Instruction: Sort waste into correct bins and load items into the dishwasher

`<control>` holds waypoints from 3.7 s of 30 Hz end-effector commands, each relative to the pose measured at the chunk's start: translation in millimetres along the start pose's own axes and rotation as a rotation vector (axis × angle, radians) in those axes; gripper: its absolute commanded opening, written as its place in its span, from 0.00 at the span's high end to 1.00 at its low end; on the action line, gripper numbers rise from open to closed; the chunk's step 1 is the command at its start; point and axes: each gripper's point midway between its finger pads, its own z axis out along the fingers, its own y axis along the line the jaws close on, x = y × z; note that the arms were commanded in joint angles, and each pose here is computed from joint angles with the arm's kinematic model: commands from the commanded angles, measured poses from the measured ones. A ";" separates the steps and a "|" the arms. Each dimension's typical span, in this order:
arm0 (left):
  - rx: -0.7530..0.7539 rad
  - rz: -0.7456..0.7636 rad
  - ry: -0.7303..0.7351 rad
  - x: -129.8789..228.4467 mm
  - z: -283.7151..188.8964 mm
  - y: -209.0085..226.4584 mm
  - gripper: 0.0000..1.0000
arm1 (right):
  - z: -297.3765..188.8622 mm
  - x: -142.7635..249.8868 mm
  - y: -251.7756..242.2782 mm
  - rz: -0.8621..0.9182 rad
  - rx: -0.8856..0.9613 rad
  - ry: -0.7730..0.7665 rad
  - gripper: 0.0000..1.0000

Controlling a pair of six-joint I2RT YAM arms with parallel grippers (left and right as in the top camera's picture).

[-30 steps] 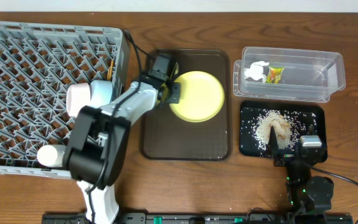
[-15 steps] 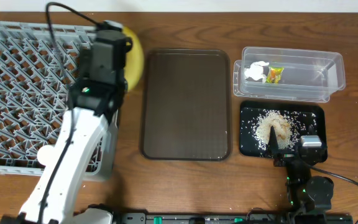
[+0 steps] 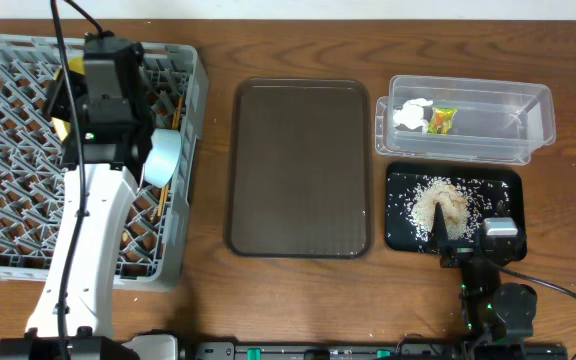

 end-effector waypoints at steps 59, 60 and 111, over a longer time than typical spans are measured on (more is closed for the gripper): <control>0.072 0.119 -0.015 26.4 81.7 8.6 0.94 | -0.2 0.4 -1.4 -0.007 0.006 0.000 0.01; 0.073 0.118 -0.015 27.1 82.5 8.9 0.94 | -0.2 0.4 -1.5 -0.007 0.006 0.000 0.01; 0.885 -0.382 -0.233 13.9 -213.6 -101.6 0.10 | -0.2 0.4 -1.5 -0.007 0.006 0.000 0.01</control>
